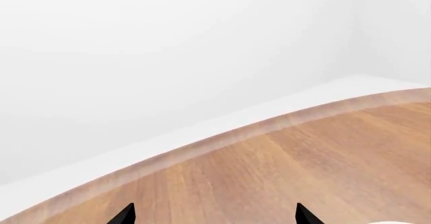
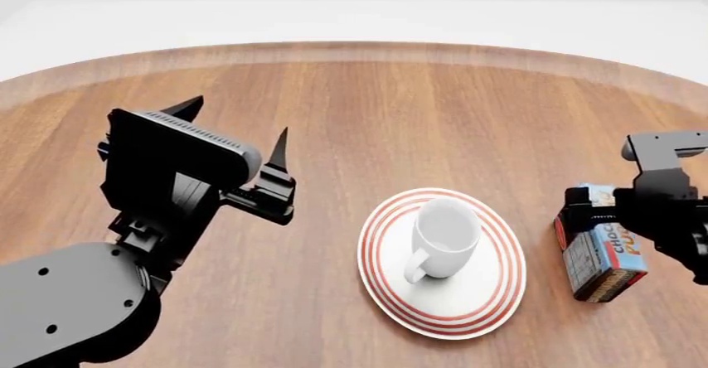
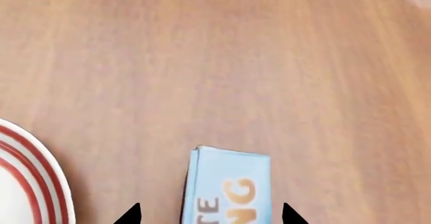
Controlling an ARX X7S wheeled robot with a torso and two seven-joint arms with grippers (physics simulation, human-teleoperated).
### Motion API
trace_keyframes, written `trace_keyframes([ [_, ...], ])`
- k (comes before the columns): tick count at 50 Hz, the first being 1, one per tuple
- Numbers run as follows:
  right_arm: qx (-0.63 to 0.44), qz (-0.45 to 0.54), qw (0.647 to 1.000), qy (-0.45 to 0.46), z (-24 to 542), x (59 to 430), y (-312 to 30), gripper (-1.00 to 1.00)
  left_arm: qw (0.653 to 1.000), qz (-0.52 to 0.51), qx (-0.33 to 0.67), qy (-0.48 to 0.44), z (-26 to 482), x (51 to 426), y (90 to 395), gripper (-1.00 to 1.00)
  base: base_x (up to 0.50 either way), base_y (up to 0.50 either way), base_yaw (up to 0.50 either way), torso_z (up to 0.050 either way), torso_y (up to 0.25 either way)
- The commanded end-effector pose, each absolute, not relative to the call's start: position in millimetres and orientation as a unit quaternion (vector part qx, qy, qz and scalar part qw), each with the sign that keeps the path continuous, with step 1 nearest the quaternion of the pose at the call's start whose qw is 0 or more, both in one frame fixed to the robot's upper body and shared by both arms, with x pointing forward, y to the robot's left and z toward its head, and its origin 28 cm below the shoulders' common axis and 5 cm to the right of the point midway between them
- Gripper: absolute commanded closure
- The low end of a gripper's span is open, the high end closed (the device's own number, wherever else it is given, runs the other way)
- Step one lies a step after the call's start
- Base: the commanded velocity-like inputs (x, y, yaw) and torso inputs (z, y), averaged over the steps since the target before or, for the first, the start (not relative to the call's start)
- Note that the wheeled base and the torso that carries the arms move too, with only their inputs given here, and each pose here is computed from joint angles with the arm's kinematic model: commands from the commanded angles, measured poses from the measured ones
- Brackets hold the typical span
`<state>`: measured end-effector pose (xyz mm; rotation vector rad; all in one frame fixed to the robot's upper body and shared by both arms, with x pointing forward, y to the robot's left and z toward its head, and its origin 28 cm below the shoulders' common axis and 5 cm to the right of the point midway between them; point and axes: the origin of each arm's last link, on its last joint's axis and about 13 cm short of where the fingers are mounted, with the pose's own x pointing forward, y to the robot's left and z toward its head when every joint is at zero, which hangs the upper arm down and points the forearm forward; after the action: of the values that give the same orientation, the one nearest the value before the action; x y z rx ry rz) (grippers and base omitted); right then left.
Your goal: Pick up the white mug and put it on the plate, and put the chocolate pudding to the right of the plate.
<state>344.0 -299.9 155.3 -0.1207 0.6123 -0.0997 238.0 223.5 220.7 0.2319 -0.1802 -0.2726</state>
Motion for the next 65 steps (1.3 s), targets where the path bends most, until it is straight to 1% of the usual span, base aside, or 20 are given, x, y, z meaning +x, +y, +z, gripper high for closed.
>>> trace_keyframes([
  [1,-0.069,-0.031,0.955,0.285,174.7,344.4,-294.3,-1.00,0.977,-0.146,0.118,-0.105,225.5,239.3,221.1,-1.00,0.00,0.00,0.00,0.000,0.000],
  [14,-0.086,-0.058,0.957,0.273,203.8,327.2,-308.5,-1.00,0.976,-0.148,0.118,-0.107,226.8,237.9,219.8,-1.00,0.00,0.00,0.00,0.000,0.000],
  [25,-0.100,-0.047,0.960,0.256,218.4,325.7,-305.2,-1.00,0.976,-0.146,0.119,-0.107,227.3,237.9,221.4,-1.00,0.00,0.00,0.00,0.000,0.000],
  [33,-0.136,-0.020,0.967,0.217,247.7,322.3,-298.2,-1.00,0.976,-0.146,0.119,-0.106,225.8,237.1,221.9,-1.00,0.00,0.00,0.00,0.000,0.000],
  [37,-0.154,-0.011,0.968,0.200,263.0,314.0,-295.7,-1.00,0.976,-0.145,0.119,-0.107,225.9,236.8,222.3,-1.00,0.00,0.00,0.00,0.000,0.000],
  [54,-0.202,-0.008,0.966,0.158,291.2,284.1,-300.4,-1.00,0.976,-0.144,0.120,-0.108,228.7,236.1,222.6,-1.00,0.00,0.00,0.00,0.000,0.000],
  [65,-0.233,0.032,0.968,0.084,304.6,260.7,-282.7,-1.00,0.976,-0.141,0.117,-0.114,229.9,231.8,224.4,-1.00,0.00,0.00,0.00,0.000,0.000],
])
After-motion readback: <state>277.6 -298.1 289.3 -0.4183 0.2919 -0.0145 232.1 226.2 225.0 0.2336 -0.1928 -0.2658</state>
